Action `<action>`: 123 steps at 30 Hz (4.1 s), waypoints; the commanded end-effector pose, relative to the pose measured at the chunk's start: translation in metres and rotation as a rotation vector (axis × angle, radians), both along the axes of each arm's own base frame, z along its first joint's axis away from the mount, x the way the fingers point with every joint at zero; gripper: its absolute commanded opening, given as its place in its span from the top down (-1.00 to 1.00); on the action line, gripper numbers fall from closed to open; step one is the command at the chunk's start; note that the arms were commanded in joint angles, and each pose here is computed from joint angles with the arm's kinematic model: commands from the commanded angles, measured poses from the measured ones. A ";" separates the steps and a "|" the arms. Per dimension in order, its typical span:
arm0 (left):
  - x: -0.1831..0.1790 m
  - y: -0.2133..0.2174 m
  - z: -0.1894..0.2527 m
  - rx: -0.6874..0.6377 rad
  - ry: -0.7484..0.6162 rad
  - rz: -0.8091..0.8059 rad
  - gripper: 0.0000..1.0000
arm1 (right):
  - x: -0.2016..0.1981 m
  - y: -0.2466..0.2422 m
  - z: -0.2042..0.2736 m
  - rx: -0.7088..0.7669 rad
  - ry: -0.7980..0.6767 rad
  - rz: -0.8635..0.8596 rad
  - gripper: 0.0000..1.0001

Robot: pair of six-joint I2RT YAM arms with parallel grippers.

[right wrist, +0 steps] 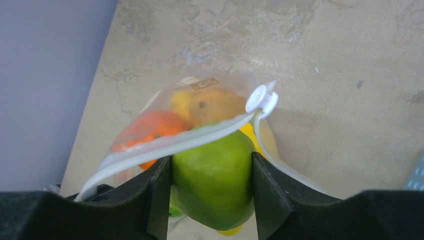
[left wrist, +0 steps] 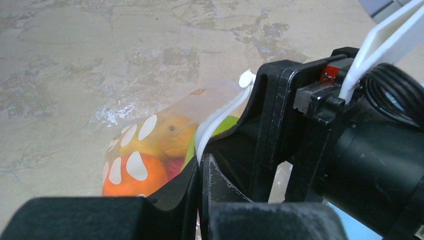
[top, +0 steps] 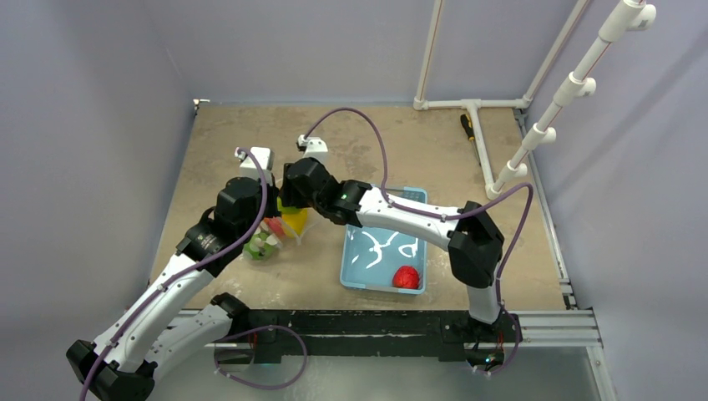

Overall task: Place the food in the zip-top bag and seal the zipper
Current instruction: Place the fake fruit in the zipper food storage bag, then move the bin to the center of the board.

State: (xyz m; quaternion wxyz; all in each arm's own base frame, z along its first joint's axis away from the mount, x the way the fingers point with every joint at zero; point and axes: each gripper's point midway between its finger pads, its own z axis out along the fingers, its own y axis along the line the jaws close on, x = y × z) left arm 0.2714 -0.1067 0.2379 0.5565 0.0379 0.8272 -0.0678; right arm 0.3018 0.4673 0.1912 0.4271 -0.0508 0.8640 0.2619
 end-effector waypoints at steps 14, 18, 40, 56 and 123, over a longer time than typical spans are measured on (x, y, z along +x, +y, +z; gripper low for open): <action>0.003 -0.002 0.009 -0.013 -0.038 -0.003 1.00 | 0.012 0.023 0.051 0.158 -0.162 0.034 -0.78; 0.003 -0.002 0.008 -0.013 -0.036 -0.003 1.00 | 0.008 0.015 0.055 0.169 -0.164 0.025 -0.79; 0.005 -0.002 0.003 0.002 -0.020 0.003 1.00 | -0.011 -0.065 0.116 0.248 -0.244 -0.099 -0.81; 0.006 -0.001 0.001 0.008 -0.016 0.009 1.00 | -0.031 -0.136 0.127 0.201 -0.257 -0.196 -0.86; 0.002 -0.010 0.007 -0.028 -0.024 -0.040 1.00 | -0.124 -0.174 -0.095 -0.220 0.434 -0.163 -0.37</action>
